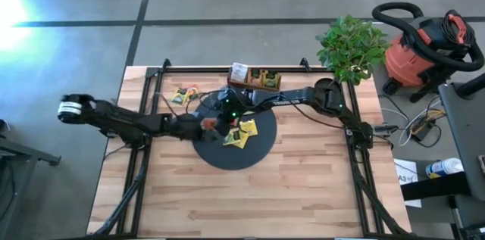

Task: Pick & Place Tea
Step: Put the orange tea bag into the left section of the wooden organizer

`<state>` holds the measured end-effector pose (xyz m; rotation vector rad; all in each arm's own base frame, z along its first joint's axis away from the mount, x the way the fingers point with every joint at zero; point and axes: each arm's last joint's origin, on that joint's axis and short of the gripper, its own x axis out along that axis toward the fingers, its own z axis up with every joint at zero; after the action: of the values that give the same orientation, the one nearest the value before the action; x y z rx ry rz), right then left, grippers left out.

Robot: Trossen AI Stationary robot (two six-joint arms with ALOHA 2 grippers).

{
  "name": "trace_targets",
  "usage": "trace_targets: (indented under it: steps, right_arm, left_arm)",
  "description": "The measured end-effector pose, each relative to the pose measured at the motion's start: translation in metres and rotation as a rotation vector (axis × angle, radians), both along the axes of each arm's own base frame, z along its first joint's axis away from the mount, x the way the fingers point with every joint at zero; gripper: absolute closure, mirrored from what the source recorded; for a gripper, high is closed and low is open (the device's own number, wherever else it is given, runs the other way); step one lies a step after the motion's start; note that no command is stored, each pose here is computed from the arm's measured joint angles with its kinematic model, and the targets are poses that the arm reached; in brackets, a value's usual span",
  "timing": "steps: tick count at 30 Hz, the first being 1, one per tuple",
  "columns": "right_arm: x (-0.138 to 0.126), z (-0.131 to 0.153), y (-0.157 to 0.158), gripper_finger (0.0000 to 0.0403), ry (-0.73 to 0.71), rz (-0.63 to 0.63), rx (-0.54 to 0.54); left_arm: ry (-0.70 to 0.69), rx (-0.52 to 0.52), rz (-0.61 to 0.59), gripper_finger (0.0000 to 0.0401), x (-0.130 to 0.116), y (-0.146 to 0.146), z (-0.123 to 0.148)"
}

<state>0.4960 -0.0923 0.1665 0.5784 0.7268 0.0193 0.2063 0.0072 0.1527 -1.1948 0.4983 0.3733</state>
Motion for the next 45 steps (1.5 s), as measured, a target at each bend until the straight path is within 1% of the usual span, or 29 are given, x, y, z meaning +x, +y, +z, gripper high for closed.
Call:
trace_targets:
  steps: [3,5,8,12,14,16,17,18,19,22,24,28,31,33,36,39,41,43,45]
  right_arm:
    - [-0.007,0.022,0.0,0.0388,-0.022,0.037,-0.098]
    - [-0.014,0.035,0.0,0.0388,-0.002,0.054,-0.219]
    - [-0.024,0.052,0.002,0.0389,0.057,0.083,-0.485]
    - [-0.032,0.071,0.004,0.0389,0.167,0.103,-0.932]
    - [-0.031,0.076,0.003,0.0389,0.224,0.097,-1.13]
    - [-0.029,0.081,0.002,0.0389,0.274,0.101,-1.299]
    - [-0.028,0.083,0.002,0.0389,0.294,0.115,-1.372]
    - [-0.027,0.085,0.003,0.0389,0.304,0.132,-1.433]
    - [-0.026,0.088,0.004,0.0389,0.311,0.15,-1.481]
    - [-0.027,0.103,0.013,0.0389,0.284,0.2,-1.57]
    - [-0.03,0.119,0.021,0.0389,0.241,0.201,-1.604]
    - [-0.043,0.151,0.032,0.039,0.175,0.158,-1.628]
    - [-0.053,0.167,0.034,0.039,0.18,0.088,-1.624]
    - [-0.058,0.175,0.035,0.039,0.169,0.091,-1.623]
    - [-0.061,0.178,0.038,0.039,0.183,0.183,-1.69]
    - [-0.059,0.174,0.046,0.039,0.212,0.351,-1.791]
    - [-0.058,0.174,0.05,0.039,0.209,0.436,-1.841]
    - [-0.058,0.175,0.053,0.039,0.204,0.46,-1.866]
    - [-0.058,0.175,0.054,0.039,0.222,0.441,-1.873]
  left_arm:
    - [-0.1,-0.001,0.033,0.0321,-0.01,0.0,0.022]
    - [-0.137,0.001,0.087,0.0321,-0.02,0.001,0.033]
    - [-0.201,0.024,0.219,0.0321,-0.037,0.004,0.049]
    - [-0.336,0.046,0.469,0.0321,-0.055,0.011,0.067]
    - [-0.399,0.042,0.609,0.0321,-0.06,0.017,0.073]
    - [-0.452,0.013,0.725,0.0321,-0.063,0.024,0.076]
    - [-0.476,-0.016,0.757,0.0321,-0.063,0.027,0.077]
    - [-0.501,-0.048,0.76,0.0321,-0.062,0.031,0.079]
    - [-0.517,-0.074,0.732,0.0321,-0.061,0.035,0.08]
    - [-0.56,-0.179,0.584,0.0321,-0.053,0.046,0.082]
    - [-0.609,-0.252,0.524,0.0321,-0.05,0.055,0.085]
    - [-0.728,-0.236,0.509,0.0321,-0.057,0.076,0.095]
    - [-0.757,-0.246,0.514,0.0321,-0.065,0.088,0.099]
    - [-0.763,-0.258,0.465,0.0321,-0.067,0.093,0.103]
    - [-0.74,-0.307,0.35,0.0321,-0.062,0.097,0.11]
    - [-0.76,-0.315,0.245,0.0321,-0.054,0.101,0.123]
    - [-0.765,-0.317,0.207,0.0321,-0.049,0.104,0.131]
    - [-0.753,-0.327,0.185,0.0321,-0.044,0.108,0.135]
    - [-0.744,-0.334,0.142,0.0321,-0.04,0.11,0.141]
